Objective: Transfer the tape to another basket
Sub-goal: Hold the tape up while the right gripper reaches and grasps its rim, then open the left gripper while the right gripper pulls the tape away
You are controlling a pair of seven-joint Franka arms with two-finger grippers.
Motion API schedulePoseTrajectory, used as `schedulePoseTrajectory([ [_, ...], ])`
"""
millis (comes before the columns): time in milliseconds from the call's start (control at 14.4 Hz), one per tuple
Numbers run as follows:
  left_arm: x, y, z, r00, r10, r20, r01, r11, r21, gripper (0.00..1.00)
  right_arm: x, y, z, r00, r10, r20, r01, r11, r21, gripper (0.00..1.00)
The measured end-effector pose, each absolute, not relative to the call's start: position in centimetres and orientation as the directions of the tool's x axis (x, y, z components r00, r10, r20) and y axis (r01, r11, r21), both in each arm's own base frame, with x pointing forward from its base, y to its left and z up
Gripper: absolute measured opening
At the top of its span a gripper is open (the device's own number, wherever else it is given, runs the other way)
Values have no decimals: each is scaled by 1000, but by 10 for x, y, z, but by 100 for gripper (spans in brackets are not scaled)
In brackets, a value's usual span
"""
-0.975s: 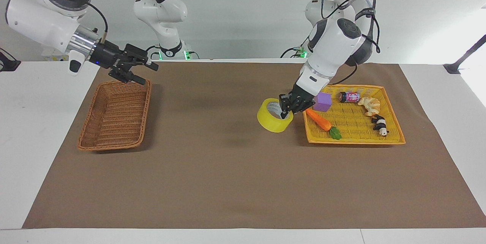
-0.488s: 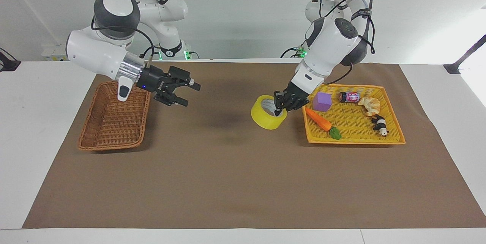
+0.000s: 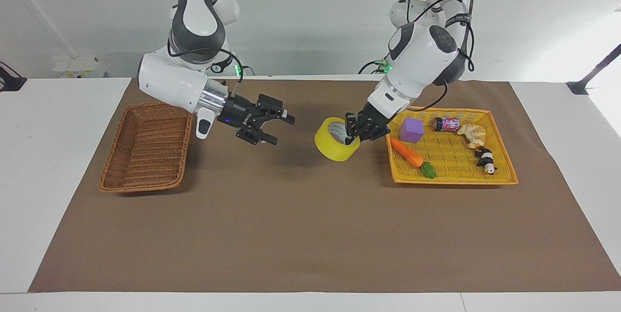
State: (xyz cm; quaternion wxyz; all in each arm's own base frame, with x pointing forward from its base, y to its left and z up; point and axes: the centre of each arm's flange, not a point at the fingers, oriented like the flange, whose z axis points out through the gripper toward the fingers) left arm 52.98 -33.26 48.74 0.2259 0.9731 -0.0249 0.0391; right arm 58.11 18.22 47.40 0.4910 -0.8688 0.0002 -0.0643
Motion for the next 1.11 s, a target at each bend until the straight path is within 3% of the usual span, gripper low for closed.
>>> schedulePoseTrajectory([
  [1114,528,-333,485,997,-43,68,-68,-899,433,22,567,265,442,979,-170,109,10,-501,-865,100],
])
